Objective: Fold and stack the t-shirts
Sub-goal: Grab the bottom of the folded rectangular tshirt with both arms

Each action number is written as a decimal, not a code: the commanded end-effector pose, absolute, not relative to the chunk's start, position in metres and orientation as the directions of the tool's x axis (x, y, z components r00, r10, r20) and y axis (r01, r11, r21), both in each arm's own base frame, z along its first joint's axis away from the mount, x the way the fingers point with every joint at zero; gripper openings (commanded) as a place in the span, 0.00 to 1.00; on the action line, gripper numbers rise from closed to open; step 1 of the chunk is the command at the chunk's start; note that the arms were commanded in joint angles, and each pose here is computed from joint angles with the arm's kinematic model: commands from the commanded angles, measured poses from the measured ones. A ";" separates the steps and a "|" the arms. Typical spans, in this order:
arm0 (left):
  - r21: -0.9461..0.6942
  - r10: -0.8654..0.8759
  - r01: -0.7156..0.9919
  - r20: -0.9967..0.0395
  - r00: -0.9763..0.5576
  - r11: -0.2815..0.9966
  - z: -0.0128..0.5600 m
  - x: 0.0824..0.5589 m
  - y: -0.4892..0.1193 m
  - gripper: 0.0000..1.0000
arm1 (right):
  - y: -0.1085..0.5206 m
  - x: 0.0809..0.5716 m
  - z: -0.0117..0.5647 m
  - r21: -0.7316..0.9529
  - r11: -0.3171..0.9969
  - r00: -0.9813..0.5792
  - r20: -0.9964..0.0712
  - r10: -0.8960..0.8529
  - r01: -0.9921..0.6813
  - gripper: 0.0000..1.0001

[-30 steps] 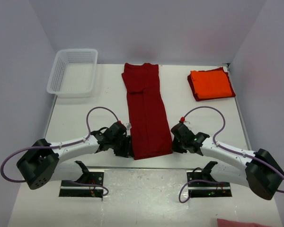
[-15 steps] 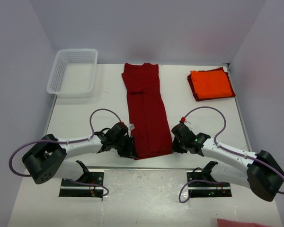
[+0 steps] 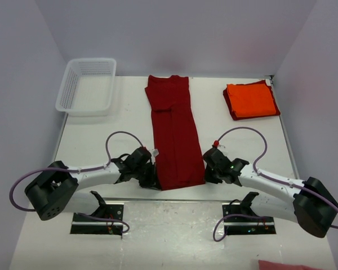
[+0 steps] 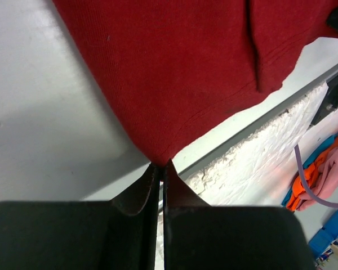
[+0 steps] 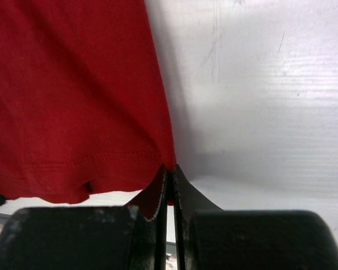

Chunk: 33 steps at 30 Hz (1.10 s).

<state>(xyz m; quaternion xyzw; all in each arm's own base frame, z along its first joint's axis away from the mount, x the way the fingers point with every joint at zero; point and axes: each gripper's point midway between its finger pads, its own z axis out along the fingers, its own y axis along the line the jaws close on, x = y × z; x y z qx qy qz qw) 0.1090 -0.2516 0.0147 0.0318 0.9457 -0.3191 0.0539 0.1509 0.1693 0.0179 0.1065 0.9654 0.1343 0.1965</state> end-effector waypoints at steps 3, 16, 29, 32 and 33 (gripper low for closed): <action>-0.610 -0.002 0.078 -0.129 -0.992 0.789 0.026 0.100 -0.242 0.00 | 0.172 0.142 0.029 0.236 0.963 -0.904 -0.368 0.215 0.133 0.00; -0.617 -0.049 0.045 -0.134 -0.990 0.786 0.036 0.078 -0.214 0.00 | 0.168 0.102 0.033 0.198 0.972 -0.920 -0.342 0.191 0.128 0.00; -0.616 -0.007 0.117 -0.194 -0.981 0.779 0.051 0.084 -0.217 0.00 | 0.172 0.092 0.051 0.199 0.977 -0.916 -0.374 0.143 0.071 0.00; -0.592 0.004 0.159 -0.254 -0.967 0.790 0.067 0.101 -0.224 0.00 | 0.180 0.106 0.064 0.197 0.980 -0.897 -0.425 0.121 0.039 0.00; -0.568 0.018 0.190 -0.295 -0.955 0.801 0.071 0.111 -0.225 0.00 | 0.181 0.112 0.068 0.175 0.985 -0.893 -0.443 0.083 0.004 0.00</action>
